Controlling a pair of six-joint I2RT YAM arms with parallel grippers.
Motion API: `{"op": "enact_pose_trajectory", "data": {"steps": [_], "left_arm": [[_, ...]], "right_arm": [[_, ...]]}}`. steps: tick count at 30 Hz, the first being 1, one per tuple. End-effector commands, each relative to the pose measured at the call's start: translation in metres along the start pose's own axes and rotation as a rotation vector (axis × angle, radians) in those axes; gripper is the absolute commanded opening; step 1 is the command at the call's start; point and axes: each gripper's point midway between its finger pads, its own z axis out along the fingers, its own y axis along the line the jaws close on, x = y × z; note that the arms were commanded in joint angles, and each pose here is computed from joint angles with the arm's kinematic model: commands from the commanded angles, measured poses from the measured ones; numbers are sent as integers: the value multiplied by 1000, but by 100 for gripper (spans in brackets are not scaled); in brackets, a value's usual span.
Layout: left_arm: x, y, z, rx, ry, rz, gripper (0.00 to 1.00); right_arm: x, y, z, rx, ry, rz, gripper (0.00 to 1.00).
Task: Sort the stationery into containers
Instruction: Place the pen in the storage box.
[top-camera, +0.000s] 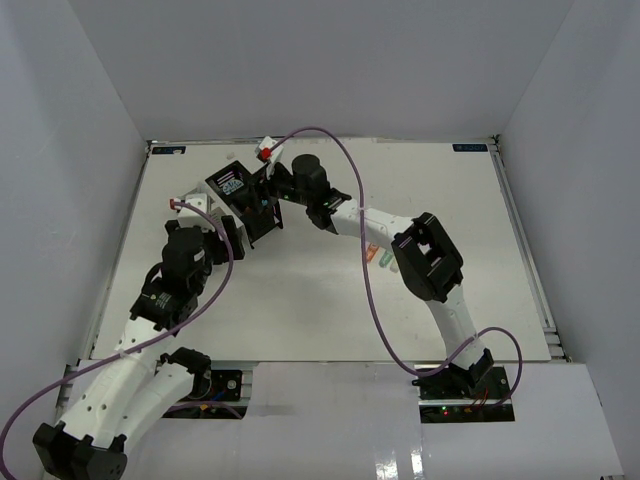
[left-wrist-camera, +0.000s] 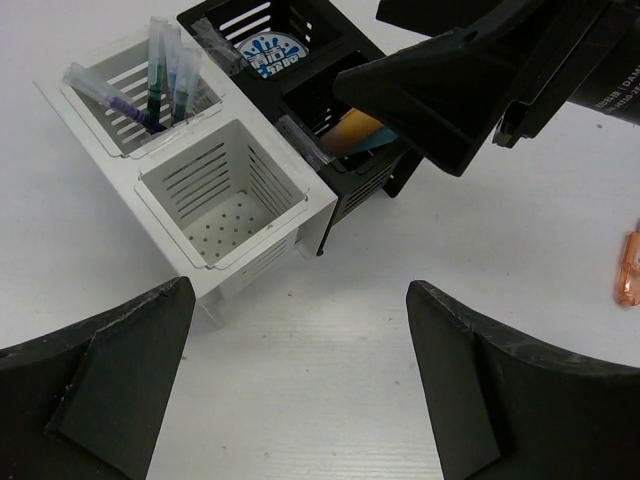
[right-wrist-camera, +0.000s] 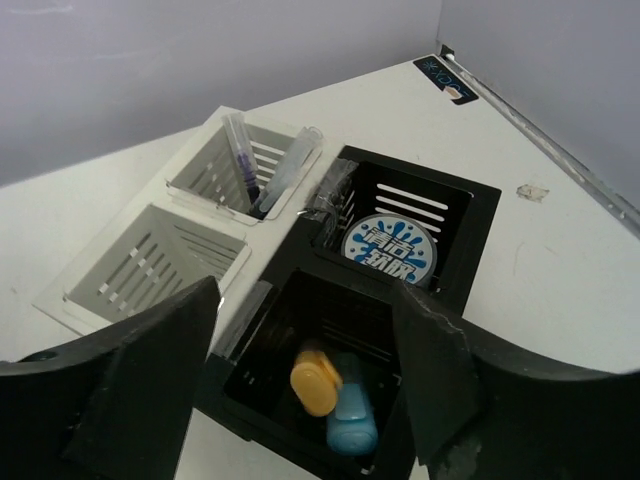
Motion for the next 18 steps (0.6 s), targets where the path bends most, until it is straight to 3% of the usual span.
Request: {"op": "enact_pose_trajectory", "data": {"steps": [1,2,8,9,11,15,17,18], "left_arm": [[-2,-2,-1,21,-14,-18,98],[-2,-2,-1,22,-15,-19,98],[-1,-5,0,42,-20,-20,98],[0,-6,1,47,-17,-20,98],[4,-9,4,60,7,-14,98],[12,-15,10,76,54,-15,98],[13,-23,10,118,68,-14,98],[12,-25,10,134,68,-12,98]], "right_arm": [[-51,-3,1,12,-119,-61,80],[-55,-3,-1,15,-121,-60,86],[-85,-4,-47,126,-138,-69,92],[-106,-4,-65,161,-154,-102,94],[-91,-16,-87,272,-96,-96,98],[-101,-29,-156,471,-58,-70,92],[-69,-38,-190,582,10,-42,90],[-83,-36,-210,621,-25,-30,90]]}}
